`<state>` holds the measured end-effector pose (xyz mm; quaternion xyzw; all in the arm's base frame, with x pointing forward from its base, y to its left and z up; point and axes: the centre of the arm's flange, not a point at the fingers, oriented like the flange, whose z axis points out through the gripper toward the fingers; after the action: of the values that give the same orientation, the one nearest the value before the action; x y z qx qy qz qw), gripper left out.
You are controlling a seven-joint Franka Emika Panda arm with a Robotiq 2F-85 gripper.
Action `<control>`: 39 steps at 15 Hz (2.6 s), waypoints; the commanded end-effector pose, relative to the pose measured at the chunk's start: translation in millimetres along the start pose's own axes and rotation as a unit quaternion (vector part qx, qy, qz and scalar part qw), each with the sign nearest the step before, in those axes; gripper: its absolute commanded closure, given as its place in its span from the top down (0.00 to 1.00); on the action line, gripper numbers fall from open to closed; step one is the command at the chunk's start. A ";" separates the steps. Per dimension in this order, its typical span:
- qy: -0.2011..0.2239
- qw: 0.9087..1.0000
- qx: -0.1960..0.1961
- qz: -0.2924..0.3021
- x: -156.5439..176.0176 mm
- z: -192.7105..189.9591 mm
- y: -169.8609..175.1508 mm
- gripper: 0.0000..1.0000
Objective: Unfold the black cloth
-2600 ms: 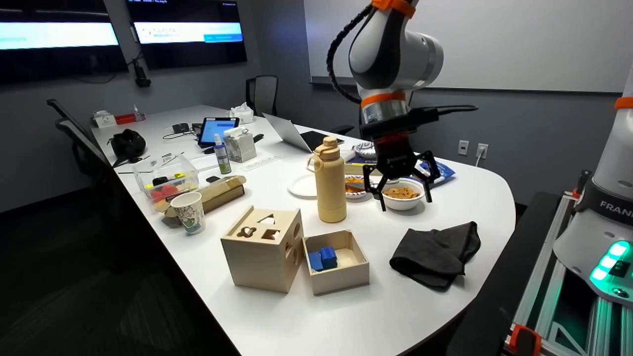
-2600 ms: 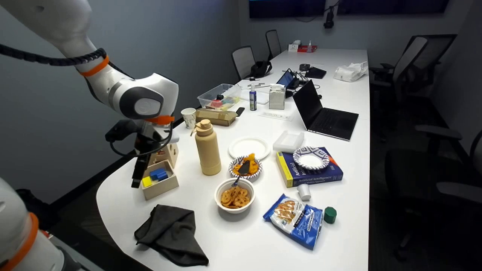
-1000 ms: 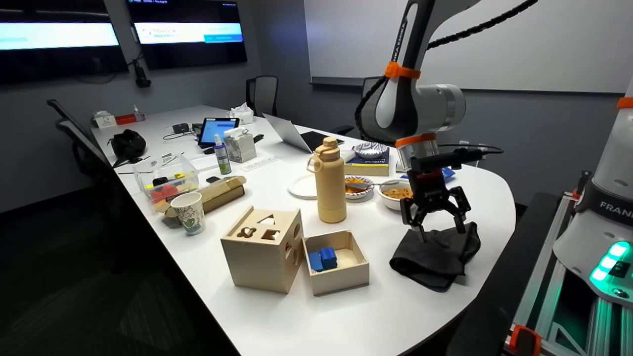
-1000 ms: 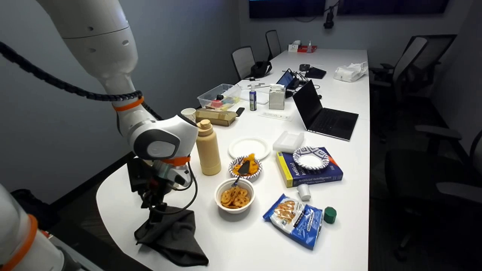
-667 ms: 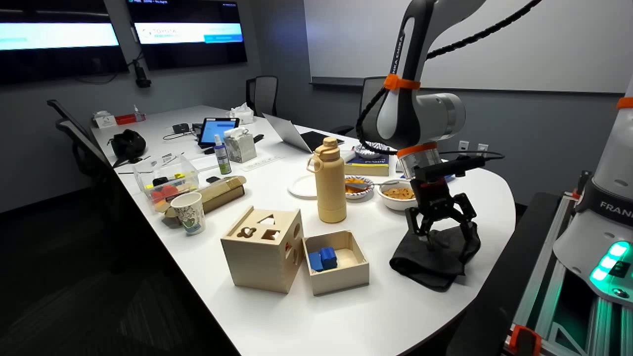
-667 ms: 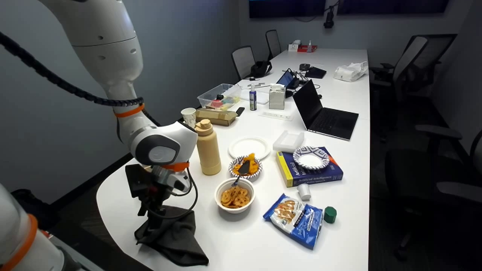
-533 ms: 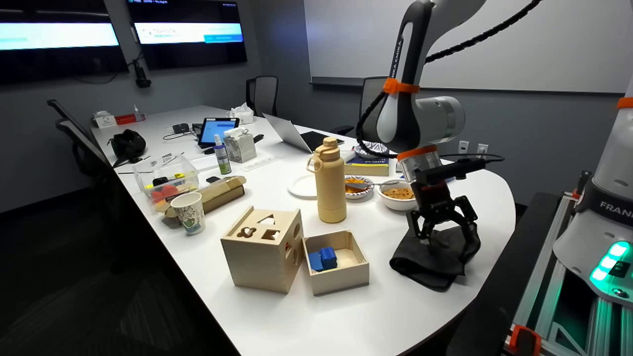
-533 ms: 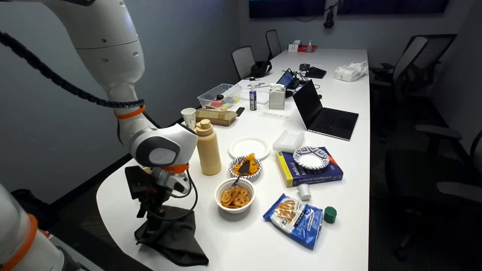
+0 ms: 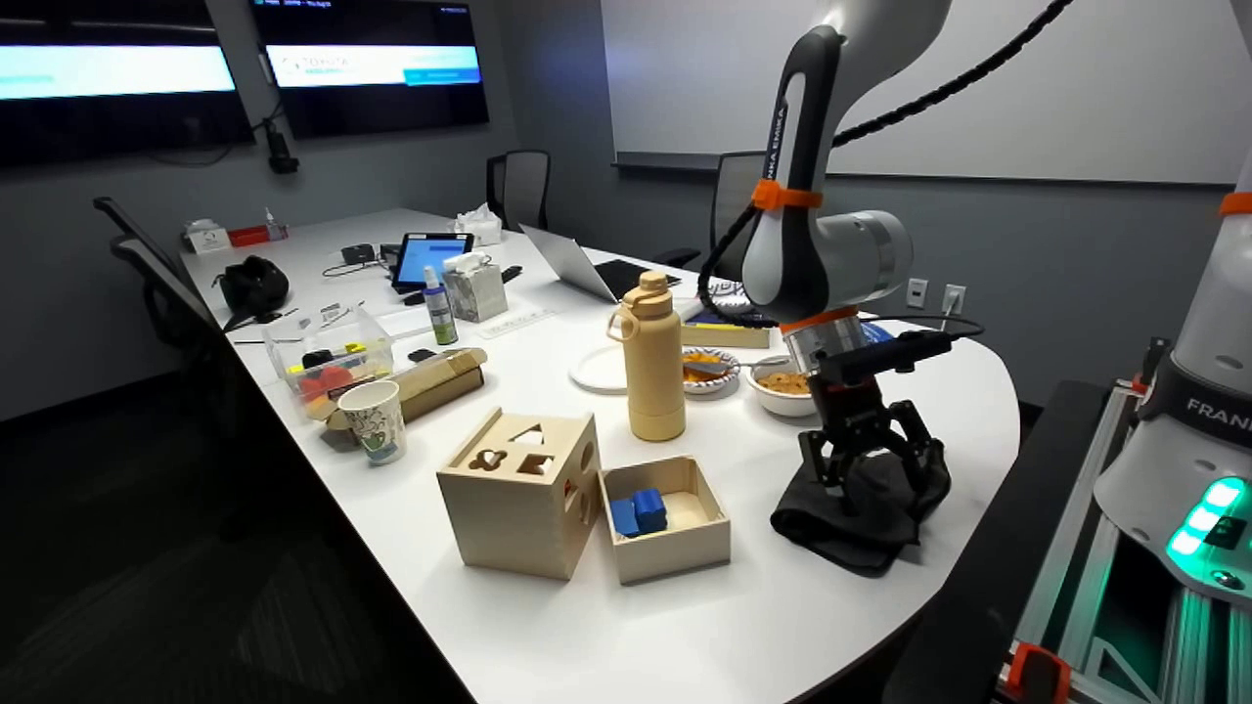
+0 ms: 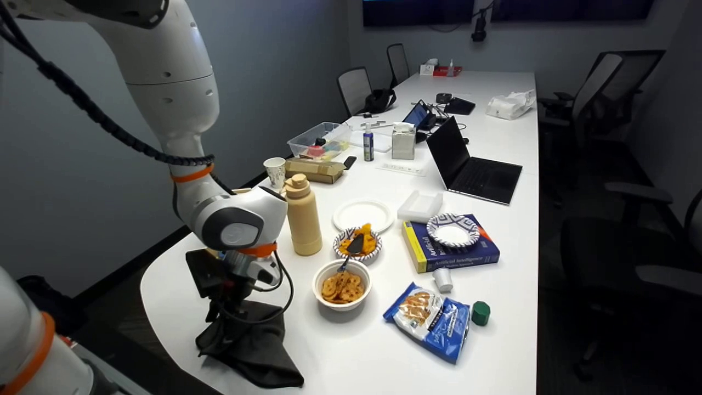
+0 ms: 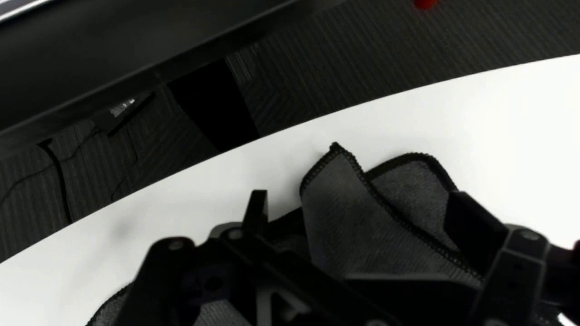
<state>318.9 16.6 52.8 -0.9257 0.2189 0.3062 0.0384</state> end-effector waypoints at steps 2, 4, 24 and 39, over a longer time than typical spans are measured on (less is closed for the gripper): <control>0.027 0.999 -0.011 -0.021 6.5 10.2 -1.7 0.75; 0.033 0.999 -0.012 -0.021 6.8 12.4 -0.8 0.58; 0.054 0.998 -0.004 -0.025 -12.3 -26.2 -8.6 0.01; 0.113 0.993 0.013 -0.016 26.0 -80.4 -24.3 0.01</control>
<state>377.9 10.7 91.9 -0.9561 0.2138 0.1982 0.0309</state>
